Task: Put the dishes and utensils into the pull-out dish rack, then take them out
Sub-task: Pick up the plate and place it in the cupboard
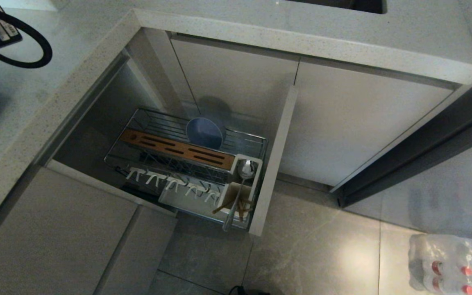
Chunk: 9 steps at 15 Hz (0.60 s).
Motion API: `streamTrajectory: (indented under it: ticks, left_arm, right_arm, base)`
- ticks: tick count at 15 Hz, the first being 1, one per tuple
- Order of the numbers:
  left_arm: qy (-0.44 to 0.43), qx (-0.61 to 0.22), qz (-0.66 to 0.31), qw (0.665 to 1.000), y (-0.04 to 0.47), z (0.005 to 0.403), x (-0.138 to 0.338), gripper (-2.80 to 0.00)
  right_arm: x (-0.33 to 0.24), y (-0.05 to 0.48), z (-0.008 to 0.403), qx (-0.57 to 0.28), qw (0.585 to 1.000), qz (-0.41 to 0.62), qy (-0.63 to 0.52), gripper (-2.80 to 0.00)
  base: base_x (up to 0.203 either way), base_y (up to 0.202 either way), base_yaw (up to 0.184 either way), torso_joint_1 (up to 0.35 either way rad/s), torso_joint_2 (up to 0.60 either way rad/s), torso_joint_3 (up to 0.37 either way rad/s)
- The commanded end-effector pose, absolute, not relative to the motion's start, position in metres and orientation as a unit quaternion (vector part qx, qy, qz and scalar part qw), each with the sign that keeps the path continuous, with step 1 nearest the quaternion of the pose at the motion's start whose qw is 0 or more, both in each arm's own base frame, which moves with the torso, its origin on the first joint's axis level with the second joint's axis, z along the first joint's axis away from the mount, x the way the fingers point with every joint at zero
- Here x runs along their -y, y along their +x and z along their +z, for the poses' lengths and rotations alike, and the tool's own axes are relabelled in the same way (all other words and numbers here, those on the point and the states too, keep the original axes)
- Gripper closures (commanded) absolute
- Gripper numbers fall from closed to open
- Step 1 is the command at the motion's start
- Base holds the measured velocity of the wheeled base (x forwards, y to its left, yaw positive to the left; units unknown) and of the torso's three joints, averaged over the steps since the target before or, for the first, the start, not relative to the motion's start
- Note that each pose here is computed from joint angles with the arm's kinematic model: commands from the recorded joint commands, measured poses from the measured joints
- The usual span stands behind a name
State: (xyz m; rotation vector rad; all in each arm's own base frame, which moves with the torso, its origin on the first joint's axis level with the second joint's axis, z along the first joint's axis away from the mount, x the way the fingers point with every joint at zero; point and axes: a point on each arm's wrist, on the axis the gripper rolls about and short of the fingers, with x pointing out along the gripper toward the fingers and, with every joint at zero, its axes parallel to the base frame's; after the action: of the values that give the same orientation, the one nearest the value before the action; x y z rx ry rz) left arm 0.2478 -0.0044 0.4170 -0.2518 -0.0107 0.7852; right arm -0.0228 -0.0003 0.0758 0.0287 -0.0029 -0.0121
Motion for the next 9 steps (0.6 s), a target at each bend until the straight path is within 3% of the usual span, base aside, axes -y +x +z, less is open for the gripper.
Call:
streamTrajectory:
  ticks: [1,9]
  left_arm:
    - [-0.12,0.002,0.39,0.913,0.251,0.415,0.002,0.0]
    - [-0.127,0.004,0.392,0.911,0.211,0.427,-0.004,0.0]
  right_arm:
    - [0.0,-0.023,0.076,0.001,1.0,-0.006,0.015,0.0]
    - [0.0,-0.023,0.076,0.001,1.0,-0.006,0.015,0.0]
  base:
    - [0.0,0.0,0.0,0.0,0.0,0.0]
    - [0.0,0.0,0.0,0.0,0.0,0.0]
